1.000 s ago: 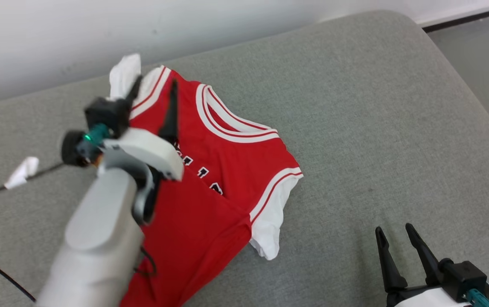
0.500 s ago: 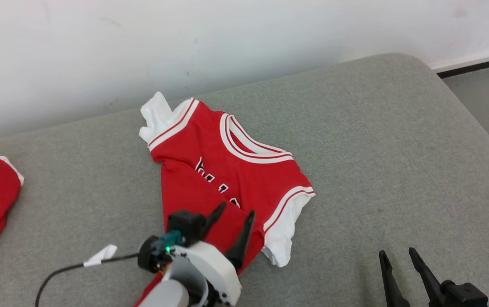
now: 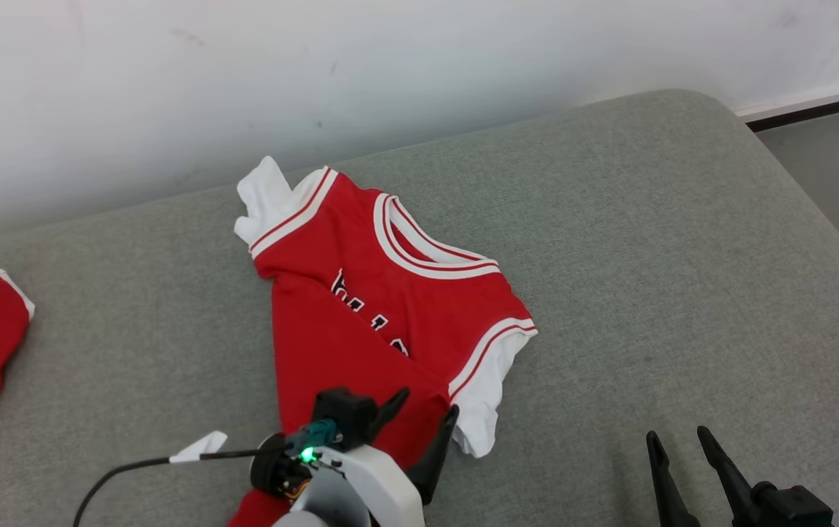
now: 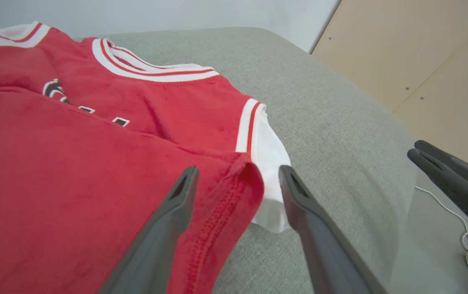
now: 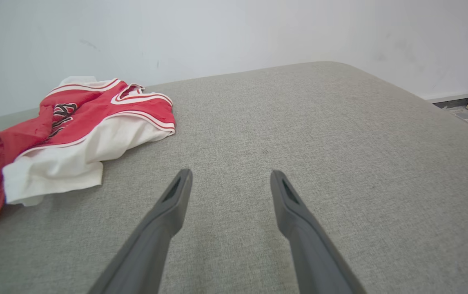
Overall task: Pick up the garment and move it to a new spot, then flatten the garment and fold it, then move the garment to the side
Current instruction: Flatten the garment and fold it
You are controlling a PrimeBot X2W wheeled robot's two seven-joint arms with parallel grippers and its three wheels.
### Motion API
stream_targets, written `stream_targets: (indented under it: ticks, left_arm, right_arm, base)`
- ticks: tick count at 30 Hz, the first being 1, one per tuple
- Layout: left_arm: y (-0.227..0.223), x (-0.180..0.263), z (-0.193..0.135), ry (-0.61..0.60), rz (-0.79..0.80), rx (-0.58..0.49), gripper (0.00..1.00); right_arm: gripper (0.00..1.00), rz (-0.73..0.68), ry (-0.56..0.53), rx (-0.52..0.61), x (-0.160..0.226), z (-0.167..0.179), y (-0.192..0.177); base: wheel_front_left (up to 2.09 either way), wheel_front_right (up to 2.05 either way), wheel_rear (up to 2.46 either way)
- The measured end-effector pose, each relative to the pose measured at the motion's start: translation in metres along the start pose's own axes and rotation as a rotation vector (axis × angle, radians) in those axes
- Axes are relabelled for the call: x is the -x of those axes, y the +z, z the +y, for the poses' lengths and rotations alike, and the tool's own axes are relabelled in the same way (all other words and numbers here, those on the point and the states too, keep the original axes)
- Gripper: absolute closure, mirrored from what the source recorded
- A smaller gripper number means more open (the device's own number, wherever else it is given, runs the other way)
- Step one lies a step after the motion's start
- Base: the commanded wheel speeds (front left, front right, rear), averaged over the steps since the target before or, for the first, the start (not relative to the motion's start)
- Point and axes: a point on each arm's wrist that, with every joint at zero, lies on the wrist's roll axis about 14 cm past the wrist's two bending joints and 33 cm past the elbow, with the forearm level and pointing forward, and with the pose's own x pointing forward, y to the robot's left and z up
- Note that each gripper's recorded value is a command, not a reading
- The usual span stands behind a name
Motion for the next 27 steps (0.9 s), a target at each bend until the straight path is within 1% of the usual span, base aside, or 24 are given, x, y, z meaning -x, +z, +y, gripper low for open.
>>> stream_targets:
  ticks: [6, 7, 8, 9, 10, 14, 18, 22, 27]
  left_arm:
    - [-0.019, -0.002, -0.002, -0.017, 0.072, 0.003, 0.00]
    - [-0.023, -0.002, 0.000, -0.013, 0.089, 0.002, 0.36]
    - [-0.026, -0.003, 0.002, -0.008, 0.100, 0.002, 0.60]
    - [-0.028, -0.004, 0.005, -0.002, 0.106, 0.001, 0.87]
    - [-0.028, -0.006, 0.009, 0.007, 0.107, 0.000, 1.00]
    - [-0.021, -0.012, 0.019, 0.034, 0.071, 0.032, 1.00]
    - [0.004, -0.015, 0.039, 0.108, -0.031, 0.074, 1.00]
    - [0.025, -0.005, 0.081, 0.242, -0.120, 0.096, 1.00]
    - [0.031, 0.016, 0.134, 0.414, -0.158, 0.094, 1.00]
  right_arm:
    - [0.00, 0.007, -0.012, 0.001, 0.001, -0.004, -0.002]
    - [0.00, 0.008, -0.013, 0.001, 0.000, -0.004, -0.002]
    - [0.00, 0.009, -0.015, 0.001, 0.000, -0.004, -0.002]
    - [0.00, 0.009, -0.016, 0.000, -0.001, -0.004, -0.002]
    - [0.00, 0.007, -0.015, 0.000, -0.001, -0.004, -0.001]
    - [0.00, 0.005, -0.019, -0.001, -0.001, -0.005, 0.000]
    - [0.00, 0.003, -0.025, -0.001, -0.001, -0.007, 0.000]
    - [0.00, 0.002, -0.025, -0.002, -0.001, -0.007, 0.001]
    - [0.00, -0.001, -0.017, -0.002, -0.002, -0.005, 0.001]
  base:
    - [0.00, 0.00, 0.00]
    - [0.00, 0.00, 0.00]
    - [0.00, 0.00, 0.00]
    - [0.00, 0.00, 0.00]
    - [0.00, 0.00, 0.00]
    - [0.00, 0.00, 0.00]
    - [0.00, 0.00, 0.00]
    - [0.00, 0.00, 0.00]
    - [0.00, 0.00, 0.00]
